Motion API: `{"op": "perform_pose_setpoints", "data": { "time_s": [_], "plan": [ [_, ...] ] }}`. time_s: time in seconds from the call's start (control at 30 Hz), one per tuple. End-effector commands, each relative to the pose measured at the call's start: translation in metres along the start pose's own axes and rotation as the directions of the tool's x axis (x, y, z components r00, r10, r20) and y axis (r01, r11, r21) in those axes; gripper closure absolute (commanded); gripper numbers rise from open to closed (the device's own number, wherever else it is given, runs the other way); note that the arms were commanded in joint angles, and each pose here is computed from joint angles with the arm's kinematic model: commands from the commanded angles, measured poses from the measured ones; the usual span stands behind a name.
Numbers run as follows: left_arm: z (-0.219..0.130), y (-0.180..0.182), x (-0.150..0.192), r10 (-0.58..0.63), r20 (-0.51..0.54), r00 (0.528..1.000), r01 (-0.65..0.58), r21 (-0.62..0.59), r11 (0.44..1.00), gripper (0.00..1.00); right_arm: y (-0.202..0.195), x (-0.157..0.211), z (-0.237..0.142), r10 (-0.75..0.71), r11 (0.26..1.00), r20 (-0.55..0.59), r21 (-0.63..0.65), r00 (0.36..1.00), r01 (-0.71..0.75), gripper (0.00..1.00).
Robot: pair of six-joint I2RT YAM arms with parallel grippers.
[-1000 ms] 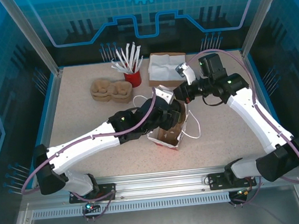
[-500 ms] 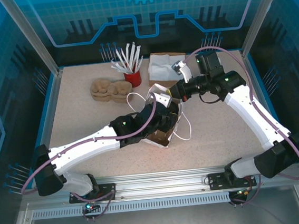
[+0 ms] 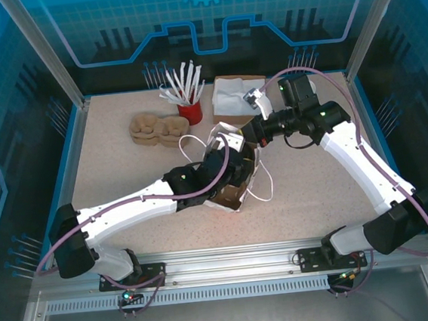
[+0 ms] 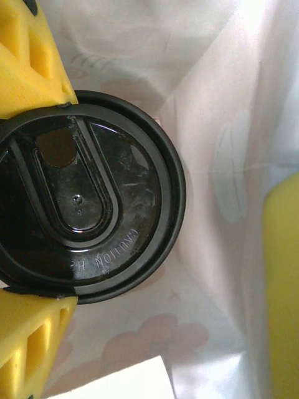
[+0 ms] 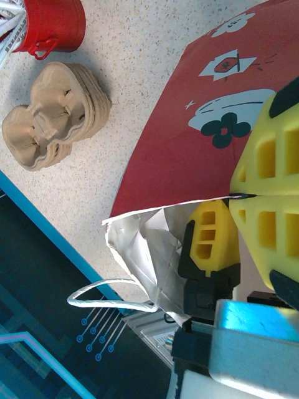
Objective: Pack the takeout coffee
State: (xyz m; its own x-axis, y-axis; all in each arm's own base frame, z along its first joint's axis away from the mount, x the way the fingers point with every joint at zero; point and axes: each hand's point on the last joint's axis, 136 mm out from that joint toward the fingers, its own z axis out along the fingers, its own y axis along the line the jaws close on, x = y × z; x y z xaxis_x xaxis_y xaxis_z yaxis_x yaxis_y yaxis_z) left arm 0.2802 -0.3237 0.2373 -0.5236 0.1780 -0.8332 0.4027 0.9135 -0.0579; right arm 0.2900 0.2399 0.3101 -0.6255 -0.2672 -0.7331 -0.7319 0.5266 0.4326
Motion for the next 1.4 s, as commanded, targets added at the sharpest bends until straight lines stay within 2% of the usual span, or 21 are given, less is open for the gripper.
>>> {"op": "perform_pose_setpoints", "data": {
  "time_s": [0.0, 0.7, 1.37],
  "plan": [
    [0.008, 0.012, 0.0, 0.002, 0.032, 0.999, 0.0, -0.068, 0.998, 0.41, 0.015, -0.004, 0.0, -0.034, 0.998, -0.003, -0.06, 0.999, 0.034, 1.0],
    [0.028, 0.013, 0.017, -0.02, -0.007, 1.0, 0.02, -0.09, 0.996, 0.41, 0.019, -0.005, 0.001, -0.054, 0.994, -0.003, -0.098, 0.999, 0.053, 1.0],
    [0.012, 0.021, 0.016, -0.005, 0.007, 1.0, 0.006, -0.089, 0.996, 0.42, 0.016, -0.021, -0.005, -0.09, 0.993, 0.039, -0.075, 0.995, 0.093, 1.0]
  ]
}}
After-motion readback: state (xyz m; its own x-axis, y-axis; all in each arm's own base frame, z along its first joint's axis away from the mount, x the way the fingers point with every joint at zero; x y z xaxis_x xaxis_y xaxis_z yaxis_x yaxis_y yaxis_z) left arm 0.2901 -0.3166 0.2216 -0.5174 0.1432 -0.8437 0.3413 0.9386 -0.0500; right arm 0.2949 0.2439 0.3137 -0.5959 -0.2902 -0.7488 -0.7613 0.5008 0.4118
